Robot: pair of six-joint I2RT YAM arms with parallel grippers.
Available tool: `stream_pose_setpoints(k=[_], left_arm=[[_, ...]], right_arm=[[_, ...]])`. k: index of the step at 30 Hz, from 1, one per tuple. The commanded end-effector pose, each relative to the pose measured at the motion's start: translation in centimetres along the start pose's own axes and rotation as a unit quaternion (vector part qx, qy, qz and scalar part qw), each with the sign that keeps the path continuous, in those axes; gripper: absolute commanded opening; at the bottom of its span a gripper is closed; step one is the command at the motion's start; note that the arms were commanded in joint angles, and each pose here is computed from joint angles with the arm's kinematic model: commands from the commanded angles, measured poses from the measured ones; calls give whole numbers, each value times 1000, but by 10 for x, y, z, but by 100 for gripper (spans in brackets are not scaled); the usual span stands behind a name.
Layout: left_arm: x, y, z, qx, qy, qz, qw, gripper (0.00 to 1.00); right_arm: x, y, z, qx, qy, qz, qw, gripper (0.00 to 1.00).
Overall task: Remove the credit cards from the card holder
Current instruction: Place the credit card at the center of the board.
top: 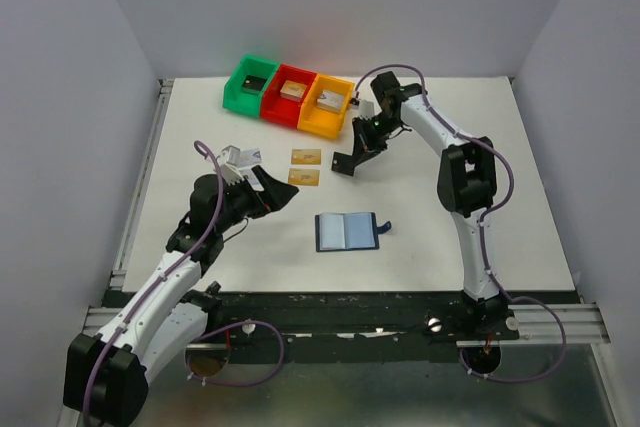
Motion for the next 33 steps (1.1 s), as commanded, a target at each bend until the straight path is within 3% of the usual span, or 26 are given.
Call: stream_pose_setpoints(k=[1, 15, 23, 33], left_arm=[[1, -5, -8, 23, 14, 1, 1000, 99], [4, -4, -1, 26, 4, 5, 1000, 99], [6, -3, 0, 24, 3, 10, 1000, 99], [5, -2, 1, 23, 2, 11, 1000, 99]], right_arm=[[4, -10, -2, 8, -21, -1, 1000, 2], [6, -5, -22, 34, -23, 4, 999, 4], [11, -2, -28, 47, -14, 11, 999, 23], [-2, -4, -37, 61, 25, -3, 998, 32]])
Point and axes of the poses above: each gripper's point midway between its finger pads, its own x axis out along the fingers, its own z axis along the line the jaws close on, y = z × x, the point moved 6 cm from there along -x, back along the fingers, and after that the axes turned 15 degrees about -x, right-handed, at the moved point
